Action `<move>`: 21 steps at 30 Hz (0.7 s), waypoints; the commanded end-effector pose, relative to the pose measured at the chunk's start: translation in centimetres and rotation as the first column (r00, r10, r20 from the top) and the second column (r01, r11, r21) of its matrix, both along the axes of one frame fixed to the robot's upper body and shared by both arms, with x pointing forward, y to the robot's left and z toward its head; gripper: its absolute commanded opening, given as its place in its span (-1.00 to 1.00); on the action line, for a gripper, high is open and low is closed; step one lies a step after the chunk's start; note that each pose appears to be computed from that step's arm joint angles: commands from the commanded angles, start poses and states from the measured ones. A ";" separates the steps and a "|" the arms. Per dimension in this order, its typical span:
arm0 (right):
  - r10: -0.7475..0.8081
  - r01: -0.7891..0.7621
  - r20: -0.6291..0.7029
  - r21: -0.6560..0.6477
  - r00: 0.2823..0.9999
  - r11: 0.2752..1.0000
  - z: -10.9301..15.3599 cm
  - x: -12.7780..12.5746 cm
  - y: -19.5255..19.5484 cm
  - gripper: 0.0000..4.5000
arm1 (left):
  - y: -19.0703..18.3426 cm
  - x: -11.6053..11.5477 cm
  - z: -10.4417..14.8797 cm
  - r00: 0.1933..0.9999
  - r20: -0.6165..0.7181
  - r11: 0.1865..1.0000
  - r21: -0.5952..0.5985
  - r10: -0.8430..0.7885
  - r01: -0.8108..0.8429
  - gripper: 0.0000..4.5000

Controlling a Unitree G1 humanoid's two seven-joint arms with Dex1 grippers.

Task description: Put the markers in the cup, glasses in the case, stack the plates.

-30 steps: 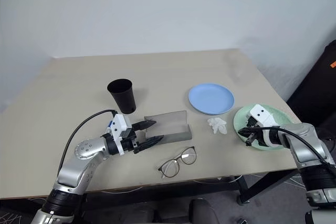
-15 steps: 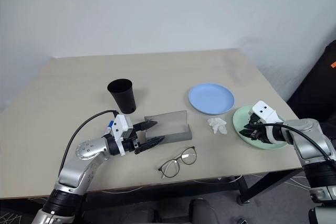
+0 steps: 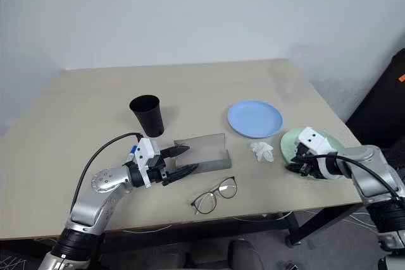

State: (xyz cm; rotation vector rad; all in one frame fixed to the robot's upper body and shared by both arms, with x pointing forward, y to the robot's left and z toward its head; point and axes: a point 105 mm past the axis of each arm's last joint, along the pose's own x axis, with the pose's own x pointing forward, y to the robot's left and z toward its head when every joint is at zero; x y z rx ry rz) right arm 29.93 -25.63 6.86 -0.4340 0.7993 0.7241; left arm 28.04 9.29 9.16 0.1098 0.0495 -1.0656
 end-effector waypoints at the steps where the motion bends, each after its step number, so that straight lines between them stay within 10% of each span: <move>1: -0.009 0.011 0.043 -0.040 0.999 0.999 0.7 0.6 -0.1 -0.30 | -0.2 0.2 0.9 0.999 0.045 1.000 -0.009 -0.007 0.007 0.43; 6: -0.012 0.015 0.045 -0.057 0.999 0.998 0.5 0.7 -0.2 -0.30 | -0.2 0.2 0.9 0.999 0.046 1.000 -0.006 -0.005 0.005 0.43; 12: -0.005 0.008 0.053 -0.067 0.999 0.998 0.8 0.9 0.1 -0.99 | -0.2 0.2 0.9 0.999 0.048 1.000 -0.005 -0.003 0.003 0.43; 21: -0.029 0.041 0.111 -0.106 0.993 0.994 1.7 1.9 -0.4 -0.99 | -0.3 0.1 0.9 0.999 0.048 1.000 -0.007 -0.003 0.004 0.43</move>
